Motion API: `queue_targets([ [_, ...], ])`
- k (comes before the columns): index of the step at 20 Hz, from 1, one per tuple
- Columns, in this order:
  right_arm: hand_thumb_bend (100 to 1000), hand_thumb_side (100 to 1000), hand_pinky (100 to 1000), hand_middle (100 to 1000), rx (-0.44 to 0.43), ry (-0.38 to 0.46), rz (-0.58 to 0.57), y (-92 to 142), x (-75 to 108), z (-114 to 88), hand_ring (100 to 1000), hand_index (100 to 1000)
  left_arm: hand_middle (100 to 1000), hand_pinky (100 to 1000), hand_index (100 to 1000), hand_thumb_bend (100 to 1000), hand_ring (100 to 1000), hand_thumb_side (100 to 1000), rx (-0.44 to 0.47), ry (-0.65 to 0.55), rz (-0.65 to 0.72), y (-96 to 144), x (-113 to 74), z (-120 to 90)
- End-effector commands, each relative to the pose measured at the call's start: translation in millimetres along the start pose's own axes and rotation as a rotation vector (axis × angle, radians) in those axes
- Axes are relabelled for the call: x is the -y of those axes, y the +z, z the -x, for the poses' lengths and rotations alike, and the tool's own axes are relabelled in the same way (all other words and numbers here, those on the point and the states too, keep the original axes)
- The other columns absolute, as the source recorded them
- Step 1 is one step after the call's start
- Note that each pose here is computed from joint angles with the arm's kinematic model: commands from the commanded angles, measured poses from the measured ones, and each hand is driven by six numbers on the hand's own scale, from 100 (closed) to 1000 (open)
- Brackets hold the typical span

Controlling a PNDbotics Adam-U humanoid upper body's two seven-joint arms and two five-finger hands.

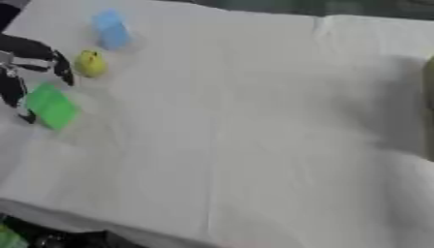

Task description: Pick up the objects with one hand, pass them to the other hand, and then place them into the box on the other side of the table.

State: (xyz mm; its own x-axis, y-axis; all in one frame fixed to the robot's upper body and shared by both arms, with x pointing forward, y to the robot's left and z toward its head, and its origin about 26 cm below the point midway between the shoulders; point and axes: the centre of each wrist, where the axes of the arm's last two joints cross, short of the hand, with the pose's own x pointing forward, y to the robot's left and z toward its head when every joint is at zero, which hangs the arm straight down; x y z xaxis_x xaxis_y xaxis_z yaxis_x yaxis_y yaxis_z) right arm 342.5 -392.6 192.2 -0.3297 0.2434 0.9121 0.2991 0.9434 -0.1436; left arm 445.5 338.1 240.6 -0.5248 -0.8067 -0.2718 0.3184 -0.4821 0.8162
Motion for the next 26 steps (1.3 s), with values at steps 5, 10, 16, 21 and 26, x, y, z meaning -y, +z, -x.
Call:
queue_targets([
  [5, 242, 336, 936, 900, 0.030, 0.024, 0.003, -3.5, 6.3, -9.7, 868, 905, 587, 722, 669, 620, 663, 100, -0.016, -0.009, -0.045, 10.2, -4.7, 11.1],
  [10, 240, 336, 936, 900, 0.032, 0.025, 0.005, -3.6, 7.1, -10.1, 868, 905, 524, 689, 603, 532, 608, 100, 0.005, 0.019, -0.073, 15.0, -5.2, 10.7],
  [16, 236, 335, 936, 900, 0.040, 0.029, 0.005, -4.7, 8.2, -12.5, 868, 905, 509, 674, 599, 464, 594, 100, 0.050, 0.079, -0.212, 54.9, -26.5, -3.9],
  [21, 233, 333, 936, 900, 0.052, 0.030, -0.005, -6.3, 6.5, -15.8, 869, 905, 483, 662, 590, 391, 567, 100, 0.121, 0.221, -0.393, 86.7, -36.6, -23.0],
  [26, 230, 330, 936, 901, 0.072, 0.031, -0.038, -9.4, 1.6, -21.9, 869, 905, 462, 637, 589, 304, 542, 100, 0.231, 0.381, -0.571, 97.0, -38.3, -47.6],
])
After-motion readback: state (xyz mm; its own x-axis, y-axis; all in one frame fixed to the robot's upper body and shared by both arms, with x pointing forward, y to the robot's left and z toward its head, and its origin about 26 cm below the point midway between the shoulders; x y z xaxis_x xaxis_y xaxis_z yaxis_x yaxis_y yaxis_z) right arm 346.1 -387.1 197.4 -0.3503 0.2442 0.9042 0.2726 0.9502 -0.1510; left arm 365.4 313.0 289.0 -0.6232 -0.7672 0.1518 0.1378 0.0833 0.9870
